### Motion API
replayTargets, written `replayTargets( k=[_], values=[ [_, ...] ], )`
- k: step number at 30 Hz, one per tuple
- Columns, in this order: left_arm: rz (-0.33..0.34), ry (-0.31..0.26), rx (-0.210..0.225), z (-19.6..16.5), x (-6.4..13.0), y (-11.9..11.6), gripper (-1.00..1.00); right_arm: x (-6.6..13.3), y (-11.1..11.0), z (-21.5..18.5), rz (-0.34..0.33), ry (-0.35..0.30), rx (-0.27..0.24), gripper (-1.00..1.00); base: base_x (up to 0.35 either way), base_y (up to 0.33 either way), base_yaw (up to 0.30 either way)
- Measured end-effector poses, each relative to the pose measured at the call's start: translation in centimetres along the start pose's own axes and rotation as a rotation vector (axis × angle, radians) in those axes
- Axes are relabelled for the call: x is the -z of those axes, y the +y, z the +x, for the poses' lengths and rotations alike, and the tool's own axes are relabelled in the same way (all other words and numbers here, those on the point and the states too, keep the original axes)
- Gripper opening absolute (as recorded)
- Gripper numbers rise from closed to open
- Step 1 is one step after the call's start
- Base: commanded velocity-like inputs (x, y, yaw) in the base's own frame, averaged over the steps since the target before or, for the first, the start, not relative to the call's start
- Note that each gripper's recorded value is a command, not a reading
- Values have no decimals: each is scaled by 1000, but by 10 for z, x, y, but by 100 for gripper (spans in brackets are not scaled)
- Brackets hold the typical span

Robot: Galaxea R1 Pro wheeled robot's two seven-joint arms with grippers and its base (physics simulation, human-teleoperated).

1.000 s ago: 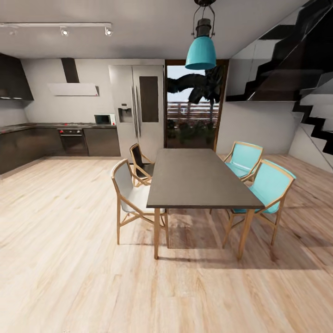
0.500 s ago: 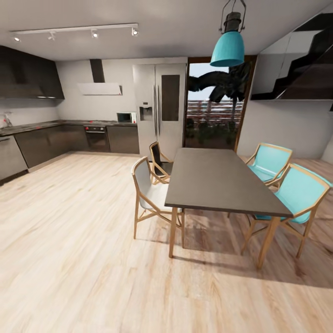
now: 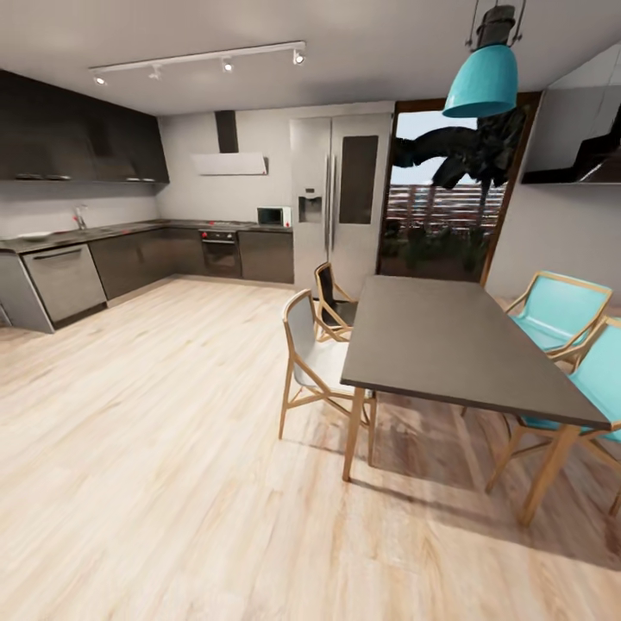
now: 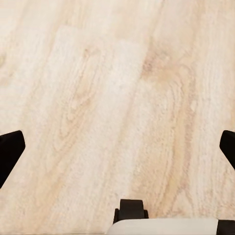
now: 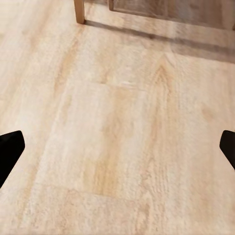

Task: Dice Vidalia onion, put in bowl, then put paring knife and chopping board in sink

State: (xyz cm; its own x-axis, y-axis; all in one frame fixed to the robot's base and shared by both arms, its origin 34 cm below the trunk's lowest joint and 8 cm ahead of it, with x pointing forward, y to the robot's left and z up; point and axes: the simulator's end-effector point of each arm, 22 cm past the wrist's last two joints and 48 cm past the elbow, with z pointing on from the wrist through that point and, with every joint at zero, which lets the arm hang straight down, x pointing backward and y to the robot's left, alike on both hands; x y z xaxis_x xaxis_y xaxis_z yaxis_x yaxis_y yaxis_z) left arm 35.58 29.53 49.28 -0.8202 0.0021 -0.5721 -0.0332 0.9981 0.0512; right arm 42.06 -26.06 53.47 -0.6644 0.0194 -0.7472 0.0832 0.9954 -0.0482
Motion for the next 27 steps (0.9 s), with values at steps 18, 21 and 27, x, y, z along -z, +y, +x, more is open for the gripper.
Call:
replayTargets(
  k=[18, 21, 27],
  values=[
    [0, 9, -1, 4, 0, 0, 100, 0, 1, 4, 0, 9, 0, 100, 0, 0, 274],
    [0, 11, -1, 4, 0, 0, 100, 0, 1, 4, -1, 10, 0, 100, 0, 0, 274],
    [0, 14, -1, 6, 0, 0, 100, 1, 1, 6, -1, 14, 0, 100, 0, 0, 274]
  ],
)
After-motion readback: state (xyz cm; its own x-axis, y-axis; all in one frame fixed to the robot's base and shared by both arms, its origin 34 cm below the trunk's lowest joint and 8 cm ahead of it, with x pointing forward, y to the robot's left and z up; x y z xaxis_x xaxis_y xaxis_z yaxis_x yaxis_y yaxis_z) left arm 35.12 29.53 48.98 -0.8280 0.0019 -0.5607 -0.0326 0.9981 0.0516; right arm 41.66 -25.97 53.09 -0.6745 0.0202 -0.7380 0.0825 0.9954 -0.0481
